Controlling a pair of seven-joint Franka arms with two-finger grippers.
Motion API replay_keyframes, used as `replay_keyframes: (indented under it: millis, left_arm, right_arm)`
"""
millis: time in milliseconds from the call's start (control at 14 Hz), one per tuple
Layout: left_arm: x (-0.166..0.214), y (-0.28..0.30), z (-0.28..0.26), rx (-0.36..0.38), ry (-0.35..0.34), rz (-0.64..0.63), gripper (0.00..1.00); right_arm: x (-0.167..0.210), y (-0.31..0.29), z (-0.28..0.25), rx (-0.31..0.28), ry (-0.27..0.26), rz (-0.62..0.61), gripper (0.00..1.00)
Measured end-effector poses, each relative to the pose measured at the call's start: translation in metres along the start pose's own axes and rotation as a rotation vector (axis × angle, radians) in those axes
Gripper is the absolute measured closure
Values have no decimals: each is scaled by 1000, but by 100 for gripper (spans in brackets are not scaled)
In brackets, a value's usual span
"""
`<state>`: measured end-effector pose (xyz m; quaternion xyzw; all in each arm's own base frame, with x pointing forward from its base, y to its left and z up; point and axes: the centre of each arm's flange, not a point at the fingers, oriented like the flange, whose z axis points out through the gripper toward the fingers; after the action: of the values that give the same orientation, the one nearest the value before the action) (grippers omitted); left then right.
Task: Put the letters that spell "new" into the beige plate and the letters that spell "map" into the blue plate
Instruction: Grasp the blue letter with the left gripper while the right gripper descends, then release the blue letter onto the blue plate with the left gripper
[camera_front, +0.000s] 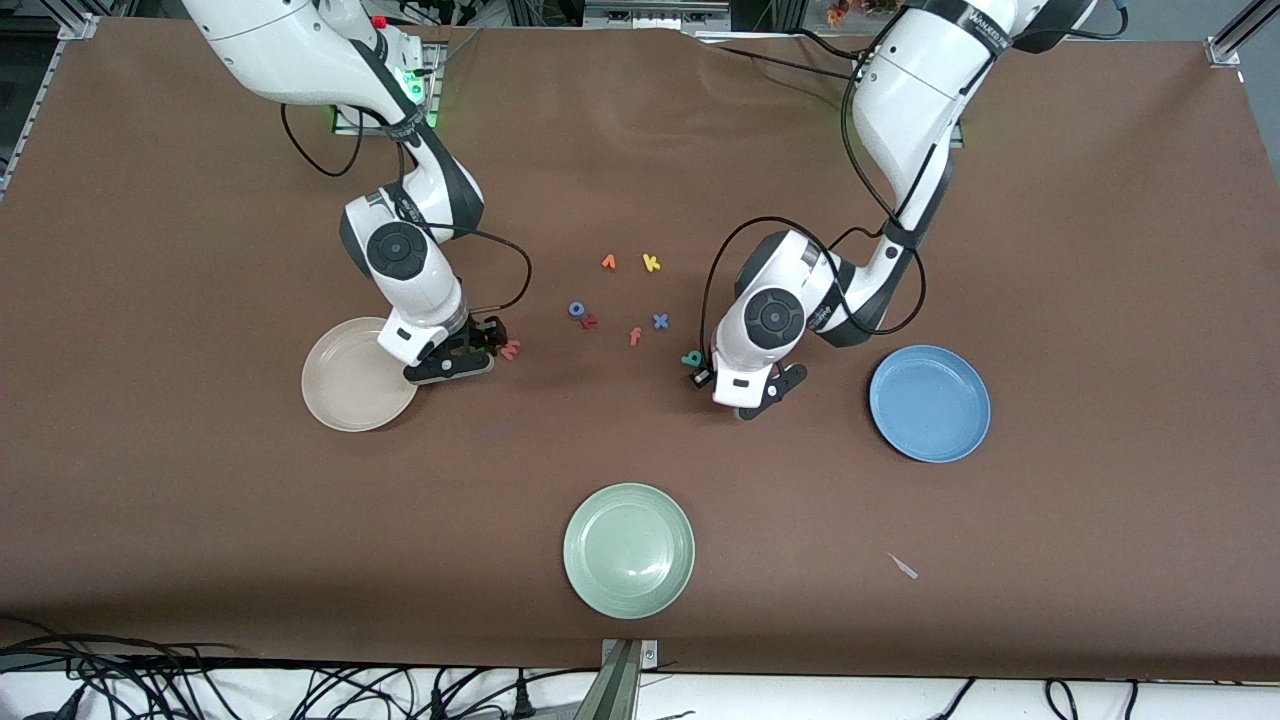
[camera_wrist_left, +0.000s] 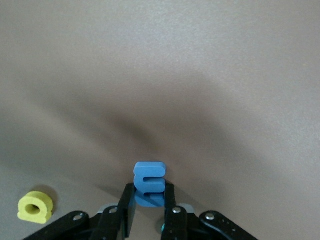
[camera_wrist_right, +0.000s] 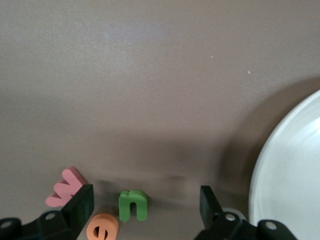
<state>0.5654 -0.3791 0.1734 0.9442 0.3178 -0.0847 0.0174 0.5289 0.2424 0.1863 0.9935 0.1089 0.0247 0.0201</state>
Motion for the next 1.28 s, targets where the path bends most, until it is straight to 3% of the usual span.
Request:
replay_keyframes:
  millis: [214, 427, 570, 926, 1282]
  left_arm:
    - [2, 0, -3, 20, 39, 35, 73]
    - [17, -8, -31, 113, 111, 93, 73]
    - [42, -25, -65, 173, 123, 159, 73]
    - [145, -106, -101, 257, 16, 331, 73]
    - [230, -187, -85, 253, -85, 444, 73]
  right_arm:
    - [0, 2, 1, 1, 3, 3, 8]
    - [-2, 2, 5, 5, 7, 4, 12]
    - [-3, 2, 12, 10, 11, 23, 15]
    - [-5, 1, 18, 15, 12, 50, 15]
    - [-14, 2, 17, 13, 4, 52, 17]
